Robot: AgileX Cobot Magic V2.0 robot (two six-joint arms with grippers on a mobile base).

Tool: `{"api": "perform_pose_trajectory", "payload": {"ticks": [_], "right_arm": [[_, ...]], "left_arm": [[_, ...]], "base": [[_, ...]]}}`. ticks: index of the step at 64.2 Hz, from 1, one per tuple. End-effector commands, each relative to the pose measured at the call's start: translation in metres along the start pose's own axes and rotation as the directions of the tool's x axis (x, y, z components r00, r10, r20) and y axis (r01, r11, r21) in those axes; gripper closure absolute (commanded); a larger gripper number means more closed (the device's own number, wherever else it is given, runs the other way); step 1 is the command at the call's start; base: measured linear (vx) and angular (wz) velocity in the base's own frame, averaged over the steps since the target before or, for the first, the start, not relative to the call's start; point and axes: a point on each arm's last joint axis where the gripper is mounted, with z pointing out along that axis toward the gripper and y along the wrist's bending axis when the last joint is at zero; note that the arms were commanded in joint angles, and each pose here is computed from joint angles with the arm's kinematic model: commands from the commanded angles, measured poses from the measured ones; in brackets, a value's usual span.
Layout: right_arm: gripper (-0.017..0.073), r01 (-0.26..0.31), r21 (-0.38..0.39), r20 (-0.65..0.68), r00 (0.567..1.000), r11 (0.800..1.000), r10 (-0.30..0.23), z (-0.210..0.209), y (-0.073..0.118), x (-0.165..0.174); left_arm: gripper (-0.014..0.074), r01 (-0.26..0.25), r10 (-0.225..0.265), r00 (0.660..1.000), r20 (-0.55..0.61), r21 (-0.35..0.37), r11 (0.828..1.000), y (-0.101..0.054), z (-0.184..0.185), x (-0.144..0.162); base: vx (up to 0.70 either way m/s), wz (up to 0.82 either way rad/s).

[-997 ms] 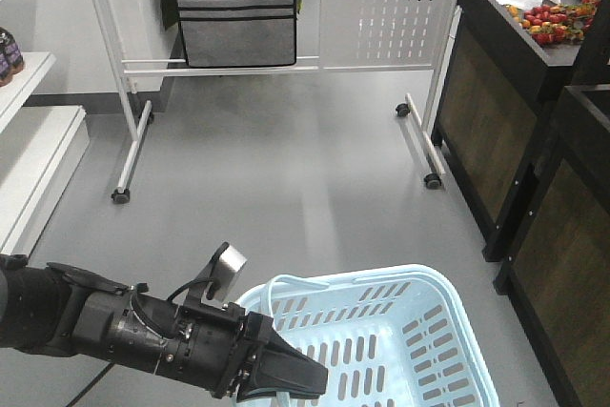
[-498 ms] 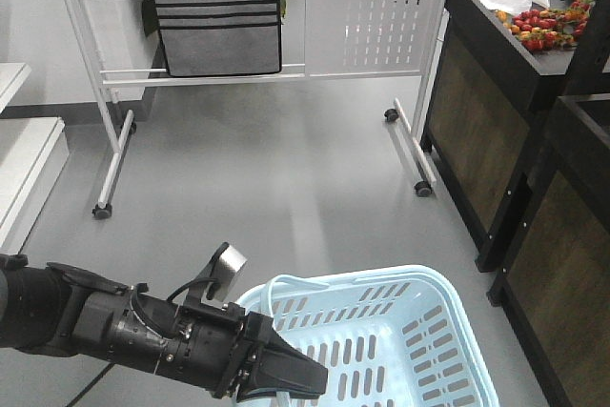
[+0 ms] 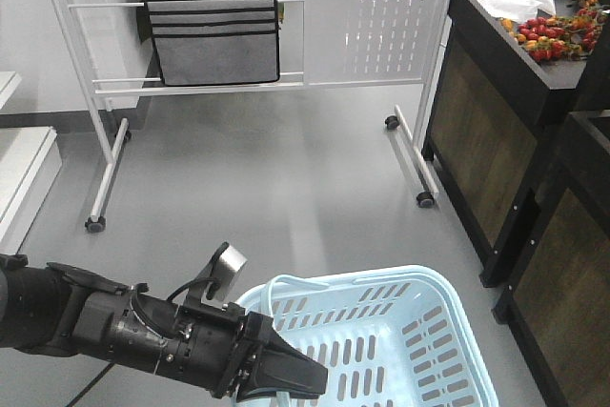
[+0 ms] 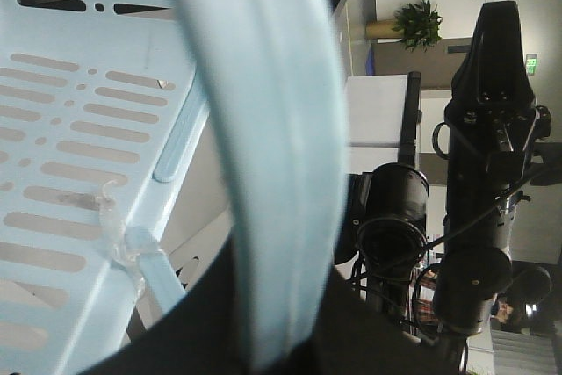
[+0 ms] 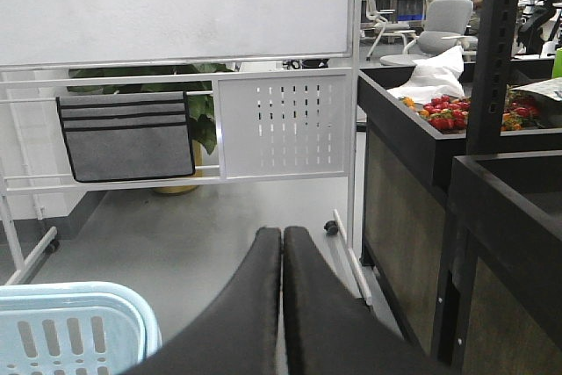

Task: Place coke in basket with both arms
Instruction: 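Drive the base toward the whiteboard stand holding the basket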

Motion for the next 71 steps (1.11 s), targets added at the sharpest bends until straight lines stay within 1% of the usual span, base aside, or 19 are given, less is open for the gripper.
{"api": "perform_pose_trajectory", "payload": {"ticks": [1,71], "right_arm": [[0.0568,0.014,-0.001,0.07,0.997,1.0,-0.014,-0.0007,0.0,-0.0021],[0.0568,0.014,-0.001,0.069,0.998,1.0,-0.014,-0.0007,0.0,-0.002]], "left_arm": [[0.0601,-0.035,0.03,0.999,0.039,0.134,0.99,-0.0249,-0.0056,-0.0031],[0.0601,-0.035,0.03,0.999,0.039,0.134,0.99,-0.0249,-0.0056,-0.0031]], "base": [[0.13,0.0],[0.15,0.04]]}}
